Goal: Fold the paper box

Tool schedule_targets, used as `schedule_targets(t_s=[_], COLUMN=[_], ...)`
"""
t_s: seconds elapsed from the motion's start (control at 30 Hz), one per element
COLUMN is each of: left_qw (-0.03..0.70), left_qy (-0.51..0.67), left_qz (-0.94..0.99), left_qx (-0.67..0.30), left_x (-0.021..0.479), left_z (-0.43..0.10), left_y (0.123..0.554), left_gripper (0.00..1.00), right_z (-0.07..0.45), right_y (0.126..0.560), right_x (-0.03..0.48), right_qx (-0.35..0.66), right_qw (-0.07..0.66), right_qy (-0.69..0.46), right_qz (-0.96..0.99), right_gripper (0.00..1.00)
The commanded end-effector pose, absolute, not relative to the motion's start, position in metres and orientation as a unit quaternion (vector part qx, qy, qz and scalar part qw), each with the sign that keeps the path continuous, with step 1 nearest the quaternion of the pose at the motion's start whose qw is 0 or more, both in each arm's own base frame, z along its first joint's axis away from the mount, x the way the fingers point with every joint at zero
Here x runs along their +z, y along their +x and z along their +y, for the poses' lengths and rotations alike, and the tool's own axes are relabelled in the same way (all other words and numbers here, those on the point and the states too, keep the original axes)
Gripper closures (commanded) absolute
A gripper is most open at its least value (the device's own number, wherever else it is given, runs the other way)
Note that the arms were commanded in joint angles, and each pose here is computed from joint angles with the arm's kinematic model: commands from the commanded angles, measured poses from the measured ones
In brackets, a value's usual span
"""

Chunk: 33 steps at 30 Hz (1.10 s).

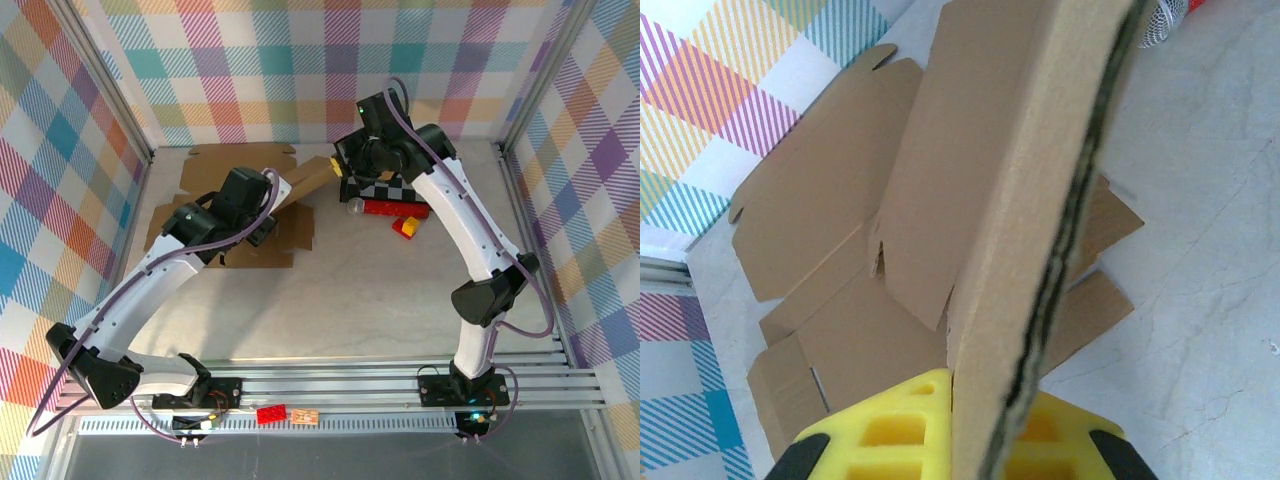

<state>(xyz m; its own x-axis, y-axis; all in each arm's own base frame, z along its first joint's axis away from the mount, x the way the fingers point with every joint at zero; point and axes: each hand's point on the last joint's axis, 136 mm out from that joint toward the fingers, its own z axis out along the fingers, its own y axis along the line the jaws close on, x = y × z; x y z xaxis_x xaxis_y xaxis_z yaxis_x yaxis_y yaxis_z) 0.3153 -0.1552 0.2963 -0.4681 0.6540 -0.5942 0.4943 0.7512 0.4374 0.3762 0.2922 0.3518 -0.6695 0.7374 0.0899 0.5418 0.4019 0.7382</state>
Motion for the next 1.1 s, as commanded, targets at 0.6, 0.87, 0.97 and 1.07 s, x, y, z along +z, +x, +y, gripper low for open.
schedule_targets(t_s=[0.6,0.87,0.97,1.07], left_qw=[0.398,0.402,0.405,0.406], left_qy=[0.331,0.334,0.334,0.333], left_qz=[0.849,0.845,0.844,0.843], left_qx=[0.104,0.112,0.115,0.118], left_x=[0.313,0.316,0.318,0.319], left_z=[-0.163,-0.163,-0.163,-0.164], left_y=[0.323,0.323,0.324,0.325], left_gripper=[1.00,1.00,1.00,1.00], right_z=[0.339,0.341,0.341,0.340], right_y=[0.365,0.372,0.375,0.378], right_x=[0.349,0.342,0.339,0.336], right_qx=[0.385,0.371,0.368,0.362], right_qw=[0.134,0.144,0.146,0.151], right_qy=[0.344,0.339,0.339,0.339], right_qz=[0.846,0.852,0.853,0.855], right_gripper=[0.67,0.72,0.73,0.74])
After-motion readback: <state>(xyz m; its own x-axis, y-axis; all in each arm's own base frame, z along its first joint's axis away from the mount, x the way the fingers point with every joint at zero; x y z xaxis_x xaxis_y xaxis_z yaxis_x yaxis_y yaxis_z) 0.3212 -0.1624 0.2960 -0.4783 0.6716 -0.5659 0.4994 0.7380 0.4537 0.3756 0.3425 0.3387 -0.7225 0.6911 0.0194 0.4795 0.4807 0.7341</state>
